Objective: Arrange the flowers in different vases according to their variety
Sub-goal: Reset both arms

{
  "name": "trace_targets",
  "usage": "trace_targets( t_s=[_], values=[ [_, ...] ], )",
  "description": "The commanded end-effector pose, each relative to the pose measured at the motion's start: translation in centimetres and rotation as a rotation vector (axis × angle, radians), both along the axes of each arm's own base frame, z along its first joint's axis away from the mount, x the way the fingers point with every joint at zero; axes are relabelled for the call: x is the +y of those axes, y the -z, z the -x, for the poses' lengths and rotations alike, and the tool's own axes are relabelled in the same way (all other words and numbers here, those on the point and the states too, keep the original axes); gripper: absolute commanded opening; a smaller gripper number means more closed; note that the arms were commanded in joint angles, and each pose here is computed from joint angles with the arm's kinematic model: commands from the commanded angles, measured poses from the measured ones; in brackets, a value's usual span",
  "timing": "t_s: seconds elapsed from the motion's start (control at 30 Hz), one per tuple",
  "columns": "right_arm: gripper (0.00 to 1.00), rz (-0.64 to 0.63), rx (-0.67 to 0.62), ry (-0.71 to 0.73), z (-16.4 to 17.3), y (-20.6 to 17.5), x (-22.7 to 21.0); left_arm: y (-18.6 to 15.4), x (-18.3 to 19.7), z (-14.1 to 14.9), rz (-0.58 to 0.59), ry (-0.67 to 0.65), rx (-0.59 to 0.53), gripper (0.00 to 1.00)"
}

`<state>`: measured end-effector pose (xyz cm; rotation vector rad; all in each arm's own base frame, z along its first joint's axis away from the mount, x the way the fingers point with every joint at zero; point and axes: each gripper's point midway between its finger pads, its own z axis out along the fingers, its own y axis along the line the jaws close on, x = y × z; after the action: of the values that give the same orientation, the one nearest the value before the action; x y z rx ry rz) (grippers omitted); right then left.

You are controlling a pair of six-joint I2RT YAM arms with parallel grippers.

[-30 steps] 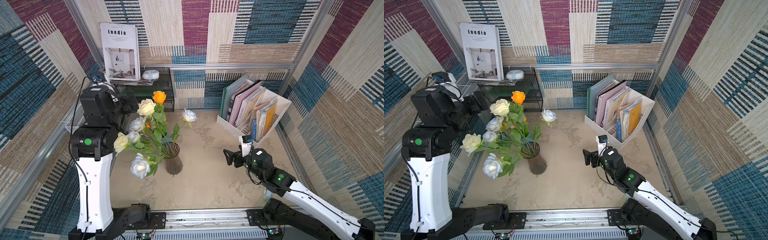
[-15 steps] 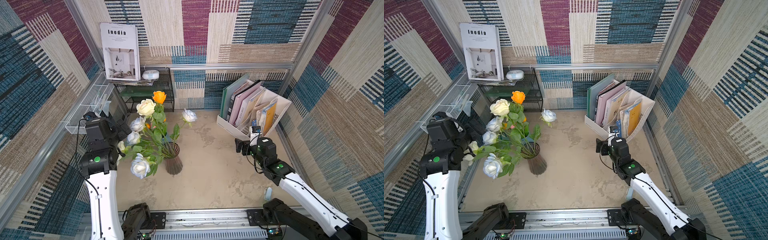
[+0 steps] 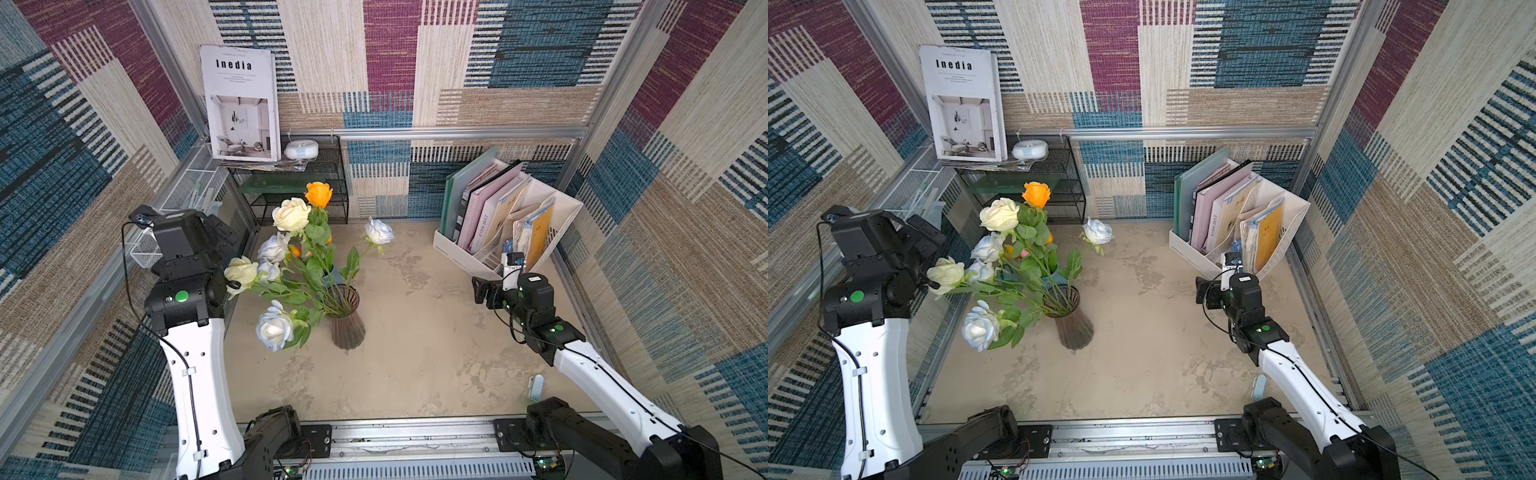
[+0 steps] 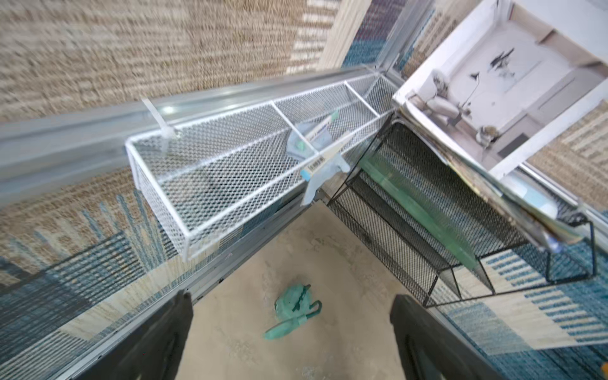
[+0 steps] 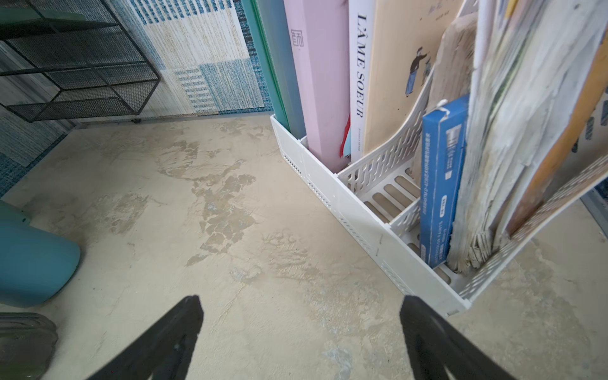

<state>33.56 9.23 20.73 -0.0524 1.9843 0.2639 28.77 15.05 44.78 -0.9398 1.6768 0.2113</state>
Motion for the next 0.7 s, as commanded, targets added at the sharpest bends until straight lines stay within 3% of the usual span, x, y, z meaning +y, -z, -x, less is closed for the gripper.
trace_targets(
  t_s=[0.0,0.1,0.33,0.47,0.67],
  values=[
    [0.99,-0.032,-0.037,-0.021,-0.2,-1.0,0.5,-1.3,1.9,1.9,-0.062,-0.136,0.049,0.99],
    [0.99,-0.038,-0.046,-0.033,-0.3,-1.0,0.7,-0.5,2.8,3.6,-0.082,-0.214,0.113,0.99],
    [0.99,-0.061,-0.037,-0.066,-0.5,-0.8,1.2,5.9,3.7,11.0,-0.073,-0.469,0.218,0.99],
    [0.99,-0.073,-0.034,-0.082,-0.5,-0.6,1.5,8.8,3.2,14.5,-0.027,-0.554,0.205,0.99],
    [0.99,-0.073,-0.034,-0.083,-0.5,-0.2,1.5,14.6,1.4,15.4,0.075,-0.484,0.188,0.99]
  ],
)
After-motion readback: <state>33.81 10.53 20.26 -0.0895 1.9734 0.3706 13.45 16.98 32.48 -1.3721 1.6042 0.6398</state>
